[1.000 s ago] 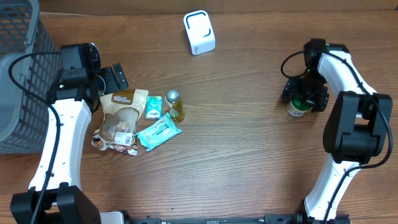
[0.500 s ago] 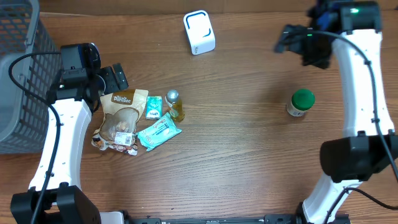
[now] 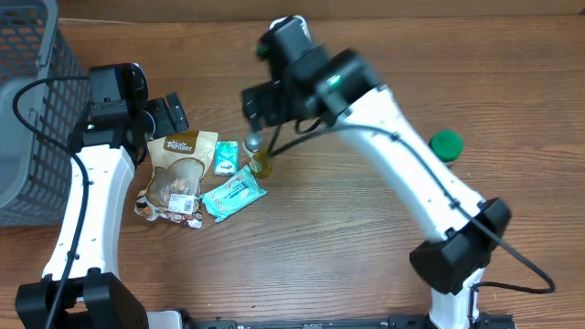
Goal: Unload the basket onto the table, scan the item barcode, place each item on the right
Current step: 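Release the jar and swing the right gripper left toward the items, then grasp the yellow oil bottle with the right gripper and lift it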
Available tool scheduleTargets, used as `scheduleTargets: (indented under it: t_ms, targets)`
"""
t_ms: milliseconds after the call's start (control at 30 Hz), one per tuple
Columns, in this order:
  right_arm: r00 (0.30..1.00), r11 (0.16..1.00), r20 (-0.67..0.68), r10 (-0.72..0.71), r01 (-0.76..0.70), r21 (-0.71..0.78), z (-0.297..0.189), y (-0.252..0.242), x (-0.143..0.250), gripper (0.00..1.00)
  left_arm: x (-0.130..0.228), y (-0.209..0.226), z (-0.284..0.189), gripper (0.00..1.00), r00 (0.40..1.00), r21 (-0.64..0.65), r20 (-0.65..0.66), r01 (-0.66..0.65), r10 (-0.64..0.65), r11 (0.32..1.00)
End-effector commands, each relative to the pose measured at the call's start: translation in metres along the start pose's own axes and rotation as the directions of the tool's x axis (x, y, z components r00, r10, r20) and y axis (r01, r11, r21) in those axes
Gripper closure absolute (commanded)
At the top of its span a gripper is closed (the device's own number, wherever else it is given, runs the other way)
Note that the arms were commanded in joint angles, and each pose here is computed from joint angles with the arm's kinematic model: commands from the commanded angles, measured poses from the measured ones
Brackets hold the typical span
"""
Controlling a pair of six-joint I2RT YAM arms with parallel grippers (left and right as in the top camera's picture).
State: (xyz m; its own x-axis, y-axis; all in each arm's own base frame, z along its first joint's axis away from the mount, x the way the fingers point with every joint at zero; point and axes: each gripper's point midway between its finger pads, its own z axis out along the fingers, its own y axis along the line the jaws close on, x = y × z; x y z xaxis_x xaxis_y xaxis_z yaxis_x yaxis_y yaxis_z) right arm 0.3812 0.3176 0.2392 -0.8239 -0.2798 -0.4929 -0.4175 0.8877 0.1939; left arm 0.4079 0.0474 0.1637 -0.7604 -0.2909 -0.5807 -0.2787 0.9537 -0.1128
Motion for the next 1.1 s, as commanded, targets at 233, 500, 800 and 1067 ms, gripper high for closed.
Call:
scheduleTargets:
  t_ms: [233, 500, 800, 1067]
  targets:
    - [0.991, 0.98, -0.081, -0.103, 0.115, 0.162, 0.066, 0.014, 0.027, 0.05, -0.002, -0.002, 0.0, 0.01, 1.0, 0.008, 0.003, -0.005, 0.005, 1.0]
    - [0.981, 0.989, -0.171, -0.096, 0.113, 0.092, 0.096, 0.024, 0.047, 0.03, -0.002, -0.002, 0.0, 0.0, 1.0, 0.008, 0.003, -0.005, 0.005, 1.0]
    - [0.963, 0.989, -0.253, -0.089, 0.116, 0.092, 0.121, 0.02, 0.068, 0.04, -0.002, -0.002, 0.0, 0.0, 1.0, 0.008, 0.003, -0.005, 0.005, 1.0]
    - [0.958, 0.988, -0.274, -0.086, 0.117, 0.099, 0.128, 0.017, 0.073, 0.29, -0.002, -0.002, 0.0, 0.0, 1.0, 0.008, 0.003, -0.005, 0.005, 1.0]
